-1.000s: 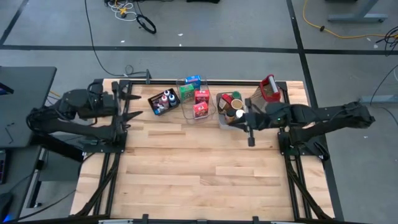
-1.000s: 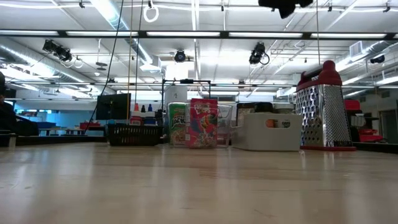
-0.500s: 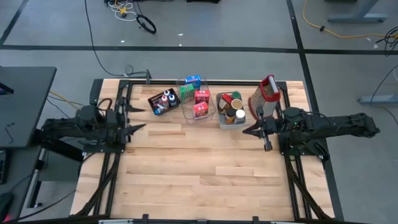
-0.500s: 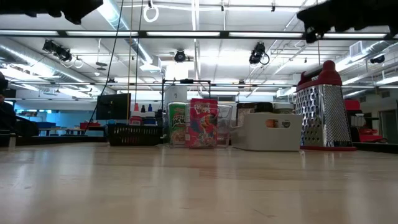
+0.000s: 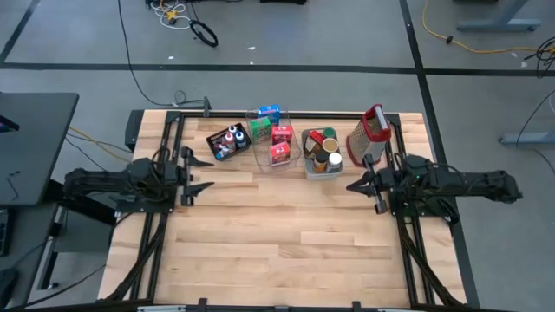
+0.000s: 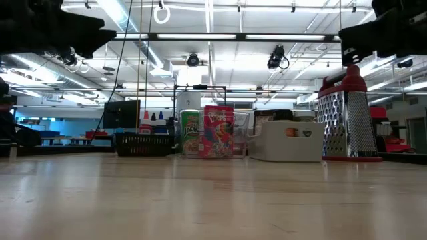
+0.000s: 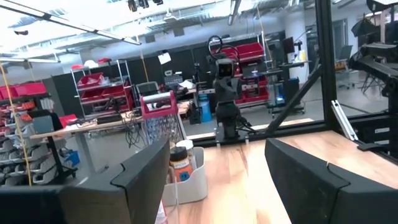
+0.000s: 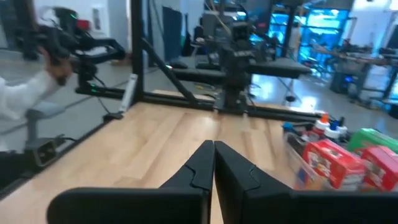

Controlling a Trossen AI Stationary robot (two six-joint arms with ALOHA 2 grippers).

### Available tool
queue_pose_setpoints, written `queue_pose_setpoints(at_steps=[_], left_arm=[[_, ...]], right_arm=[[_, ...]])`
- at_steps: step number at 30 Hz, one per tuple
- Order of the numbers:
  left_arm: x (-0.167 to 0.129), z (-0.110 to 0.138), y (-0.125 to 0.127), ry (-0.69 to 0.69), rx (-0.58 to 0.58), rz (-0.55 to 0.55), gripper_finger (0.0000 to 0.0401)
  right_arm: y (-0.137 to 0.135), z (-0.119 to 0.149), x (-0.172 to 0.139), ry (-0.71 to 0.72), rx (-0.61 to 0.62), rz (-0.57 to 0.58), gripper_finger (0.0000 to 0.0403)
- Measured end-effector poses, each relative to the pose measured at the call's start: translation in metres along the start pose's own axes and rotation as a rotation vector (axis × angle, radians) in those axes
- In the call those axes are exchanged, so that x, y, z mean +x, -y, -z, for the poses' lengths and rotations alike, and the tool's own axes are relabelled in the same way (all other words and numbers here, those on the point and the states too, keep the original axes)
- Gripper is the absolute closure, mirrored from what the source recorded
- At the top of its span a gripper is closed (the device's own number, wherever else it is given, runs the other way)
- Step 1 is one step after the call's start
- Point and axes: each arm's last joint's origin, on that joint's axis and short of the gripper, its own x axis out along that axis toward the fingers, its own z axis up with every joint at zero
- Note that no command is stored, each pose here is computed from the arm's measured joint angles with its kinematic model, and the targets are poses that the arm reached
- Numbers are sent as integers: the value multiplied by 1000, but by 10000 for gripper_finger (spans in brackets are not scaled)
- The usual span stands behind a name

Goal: Pick & Place Kitchen Items
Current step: Return to Home Position

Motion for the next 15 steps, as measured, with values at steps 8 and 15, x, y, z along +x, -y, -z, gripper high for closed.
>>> queue_pose_setpoints(at_steps=[8, 15], left_arm=[[0, 17, 3, -20, -35, 2, 131], [0, 20, 4, -52, -77, 7, 131]], right_arm=[[1, 3, -6, 36, 2, -14, 381], [1, 5, -6, 10, 42, -17, 381]])
